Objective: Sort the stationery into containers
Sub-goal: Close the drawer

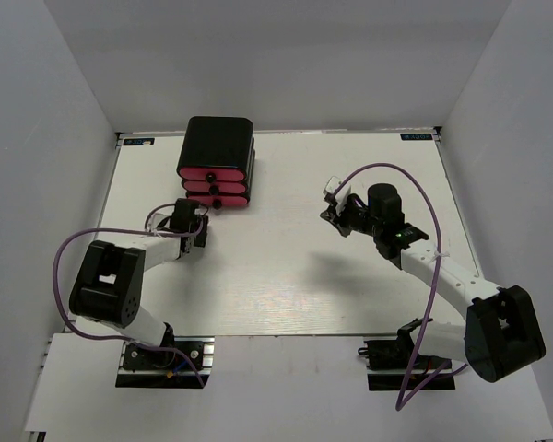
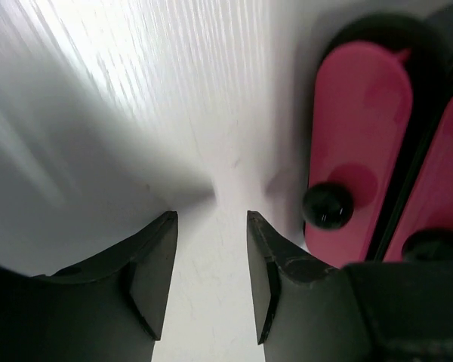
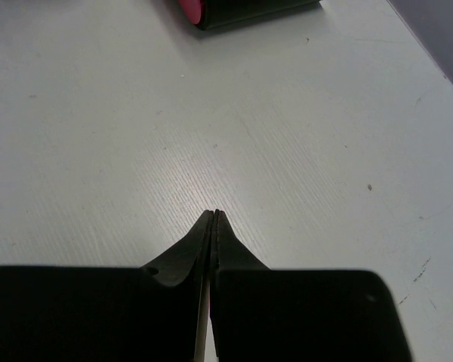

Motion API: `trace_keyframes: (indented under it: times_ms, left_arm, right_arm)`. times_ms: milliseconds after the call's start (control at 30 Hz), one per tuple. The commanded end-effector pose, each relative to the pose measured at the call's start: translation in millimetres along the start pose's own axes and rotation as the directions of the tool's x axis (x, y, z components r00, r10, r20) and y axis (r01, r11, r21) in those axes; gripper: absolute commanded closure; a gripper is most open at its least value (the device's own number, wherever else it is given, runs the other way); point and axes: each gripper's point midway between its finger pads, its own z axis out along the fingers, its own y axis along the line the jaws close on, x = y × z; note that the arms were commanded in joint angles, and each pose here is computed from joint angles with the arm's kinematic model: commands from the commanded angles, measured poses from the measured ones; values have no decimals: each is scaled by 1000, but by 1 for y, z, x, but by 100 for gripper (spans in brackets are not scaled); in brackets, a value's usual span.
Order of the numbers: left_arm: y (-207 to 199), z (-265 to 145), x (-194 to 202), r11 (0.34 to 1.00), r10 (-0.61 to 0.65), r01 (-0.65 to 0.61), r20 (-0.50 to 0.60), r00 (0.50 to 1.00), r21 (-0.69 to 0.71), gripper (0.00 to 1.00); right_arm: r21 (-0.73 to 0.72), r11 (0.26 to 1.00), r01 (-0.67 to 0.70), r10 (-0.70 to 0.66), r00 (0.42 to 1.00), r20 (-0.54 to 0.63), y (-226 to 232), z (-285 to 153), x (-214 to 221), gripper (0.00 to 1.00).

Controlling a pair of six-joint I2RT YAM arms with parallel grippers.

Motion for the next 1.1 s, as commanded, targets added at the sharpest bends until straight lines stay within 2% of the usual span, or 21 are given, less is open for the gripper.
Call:
trace_keyframes:
  times_ms: [0, 267, 467, 1067]
  left_arm:
    - [48, 11, -27, 977, 39, -17, 101, 994, -212, 46]
    - [23, 33, -26, 981, 22, -10, 60, 998, -196, 43]
    - [11, 39, -23, 987, 16, -11, 32, 999, -160, 32]
    - [17, 42, -16, 989, 16, -18, -15, 1000, -144, 18]
  right_arm:
    - [13, 1000, 12, -12, 999, 39, -4, -5, -13, 100]
    - [17, 1000, 11, -11, 999, 34, -2, -8, -13, 100]
    - [19, 1000, 7, -8, 1000, 27, -2, -8, -11, 100]
    - [16, 1000, 1, -2, 1000, 19, 0, -9, -5, 100]
